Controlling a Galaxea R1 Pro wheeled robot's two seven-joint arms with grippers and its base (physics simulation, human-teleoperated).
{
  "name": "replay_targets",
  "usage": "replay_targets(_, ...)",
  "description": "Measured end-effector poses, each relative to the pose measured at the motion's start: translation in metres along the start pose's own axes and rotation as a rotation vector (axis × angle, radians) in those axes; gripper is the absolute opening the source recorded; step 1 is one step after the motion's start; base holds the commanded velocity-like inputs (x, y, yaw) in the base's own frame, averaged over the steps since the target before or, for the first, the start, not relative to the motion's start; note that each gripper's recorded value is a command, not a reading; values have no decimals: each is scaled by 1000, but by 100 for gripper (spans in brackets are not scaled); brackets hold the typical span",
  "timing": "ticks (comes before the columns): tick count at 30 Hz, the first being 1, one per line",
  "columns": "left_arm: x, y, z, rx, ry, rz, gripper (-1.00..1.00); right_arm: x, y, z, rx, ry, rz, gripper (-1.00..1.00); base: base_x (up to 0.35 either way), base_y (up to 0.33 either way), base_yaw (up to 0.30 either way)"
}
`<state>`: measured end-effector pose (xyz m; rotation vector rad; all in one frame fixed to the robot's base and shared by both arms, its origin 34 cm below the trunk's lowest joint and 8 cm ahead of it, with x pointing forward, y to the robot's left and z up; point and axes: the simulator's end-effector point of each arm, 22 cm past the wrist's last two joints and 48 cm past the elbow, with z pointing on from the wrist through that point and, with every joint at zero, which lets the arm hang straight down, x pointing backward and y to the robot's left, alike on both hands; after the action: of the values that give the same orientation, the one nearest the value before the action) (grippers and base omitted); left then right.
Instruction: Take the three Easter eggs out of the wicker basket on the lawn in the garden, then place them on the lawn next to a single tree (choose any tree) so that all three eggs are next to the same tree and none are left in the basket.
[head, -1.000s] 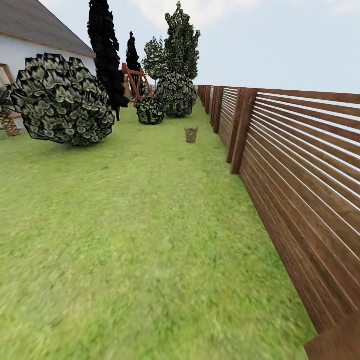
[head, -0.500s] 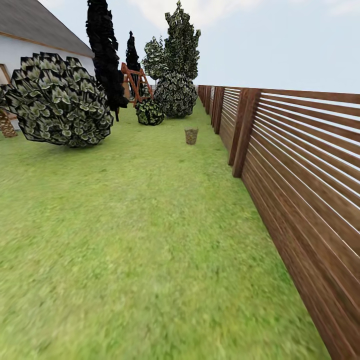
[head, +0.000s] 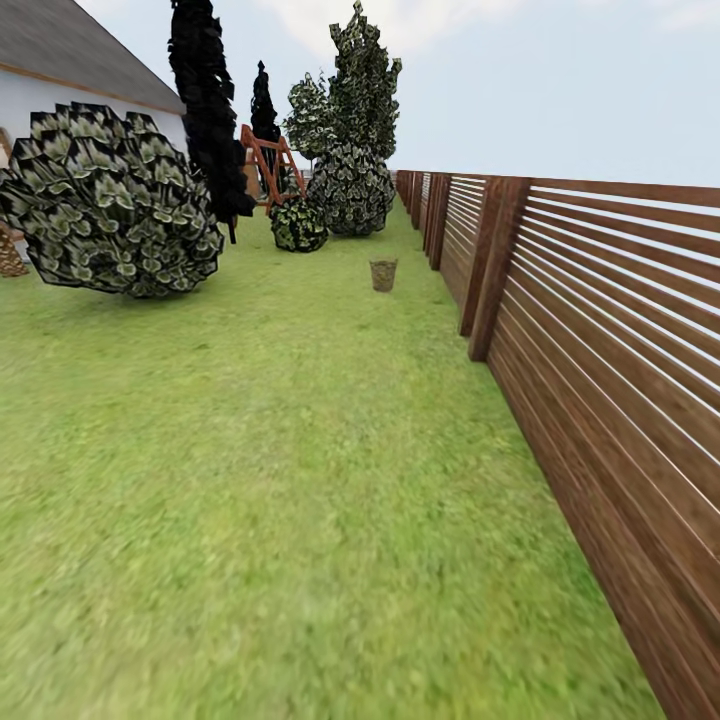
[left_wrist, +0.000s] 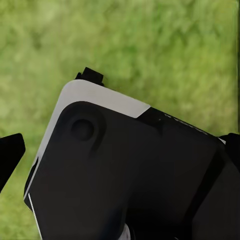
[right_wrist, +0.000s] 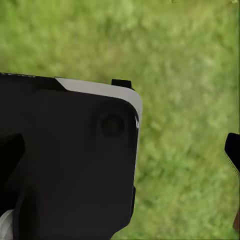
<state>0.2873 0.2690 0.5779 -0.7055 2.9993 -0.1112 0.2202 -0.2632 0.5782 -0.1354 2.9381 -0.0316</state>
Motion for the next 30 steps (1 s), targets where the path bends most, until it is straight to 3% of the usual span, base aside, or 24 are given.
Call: replay_targets(30, 0, 0, 0, 0, 0, 0, 100, 1, 0, 0, 0, 1, 0, 100, 333, 0, 0)
